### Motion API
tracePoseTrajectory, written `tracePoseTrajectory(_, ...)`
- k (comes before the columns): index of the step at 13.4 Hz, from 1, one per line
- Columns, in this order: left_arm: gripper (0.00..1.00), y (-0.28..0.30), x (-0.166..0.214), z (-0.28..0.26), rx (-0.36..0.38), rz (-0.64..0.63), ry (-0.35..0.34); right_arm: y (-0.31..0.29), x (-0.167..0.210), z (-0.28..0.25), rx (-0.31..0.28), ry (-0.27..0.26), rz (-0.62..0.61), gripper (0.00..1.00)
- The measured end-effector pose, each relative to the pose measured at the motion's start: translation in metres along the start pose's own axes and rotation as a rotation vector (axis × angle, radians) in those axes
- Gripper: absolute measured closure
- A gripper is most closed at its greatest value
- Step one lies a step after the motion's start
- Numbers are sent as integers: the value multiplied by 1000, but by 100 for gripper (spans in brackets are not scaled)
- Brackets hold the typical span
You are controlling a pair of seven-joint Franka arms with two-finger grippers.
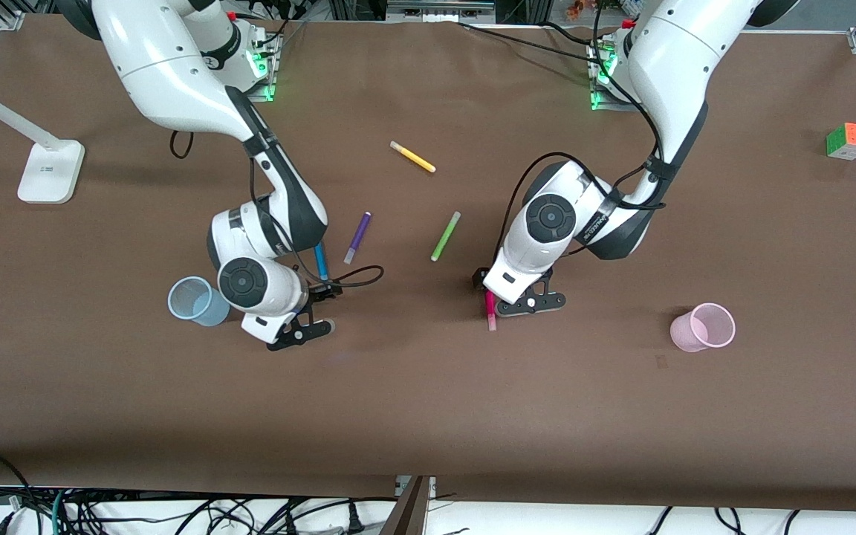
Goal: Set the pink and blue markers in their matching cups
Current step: 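Close the right gripper on the blue marker while the left gripper grasps pink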
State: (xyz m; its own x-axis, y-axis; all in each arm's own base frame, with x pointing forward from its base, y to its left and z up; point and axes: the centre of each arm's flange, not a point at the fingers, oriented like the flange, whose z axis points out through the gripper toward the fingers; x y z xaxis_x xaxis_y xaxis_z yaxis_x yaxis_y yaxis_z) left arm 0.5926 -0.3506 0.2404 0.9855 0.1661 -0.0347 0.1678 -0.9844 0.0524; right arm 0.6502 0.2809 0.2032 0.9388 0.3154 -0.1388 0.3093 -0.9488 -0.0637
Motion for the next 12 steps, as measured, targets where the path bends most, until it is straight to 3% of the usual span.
tracePoseTrajectory(4,0,11,-9,23,-13,16,-5,-6,-10,25,-3,-6,-7,12)
tracePoseTrajectory(5,0,13,-11,29,-13,20,-9,-7,-12,29,-5,-13,5,19)
tracePoseTrajectory(12,2,11,-10,63,32,106,54,-14,-20,29,-10,-26,40,22)
